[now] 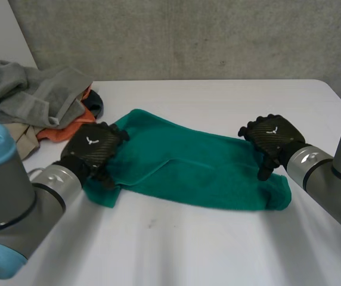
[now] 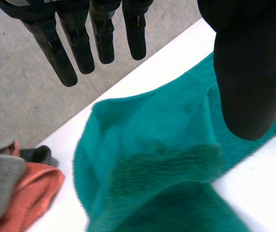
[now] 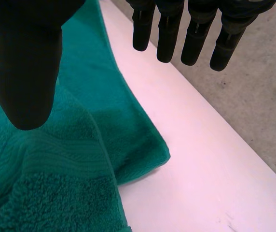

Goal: Fold the laundry.

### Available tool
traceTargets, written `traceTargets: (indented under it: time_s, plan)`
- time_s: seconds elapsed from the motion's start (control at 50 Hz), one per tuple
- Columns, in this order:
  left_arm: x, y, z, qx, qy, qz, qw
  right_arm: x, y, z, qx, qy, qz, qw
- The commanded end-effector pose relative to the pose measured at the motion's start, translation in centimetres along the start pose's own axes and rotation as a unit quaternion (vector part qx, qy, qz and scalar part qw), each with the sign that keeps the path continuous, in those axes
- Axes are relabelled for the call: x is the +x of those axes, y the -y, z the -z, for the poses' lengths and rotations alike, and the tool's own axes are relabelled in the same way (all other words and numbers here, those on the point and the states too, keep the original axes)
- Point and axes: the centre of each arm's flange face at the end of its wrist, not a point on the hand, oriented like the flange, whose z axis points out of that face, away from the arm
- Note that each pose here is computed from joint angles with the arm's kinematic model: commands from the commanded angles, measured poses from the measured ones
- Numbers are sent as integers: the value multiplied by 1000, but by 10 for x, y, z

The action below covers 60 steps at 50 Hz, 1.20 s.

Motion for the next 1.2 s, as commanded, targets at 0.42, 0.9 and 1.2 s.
traceTargets:
  time_s: [0.42, 0.9, 1.2]
  plan:
    - [-24, -44, -50, -19, 128, 30, 991, 9, 2, -9, 0, -10, 1, 1000]
    - [-35, 48, 20, 103, 108, 9, 989, -32, -3, -81, -99, 126, -89, 983]
    - [-67, 53, -12, 155, 134, -7, 979, 9, 40, -97, -18, 25, -55, 998]
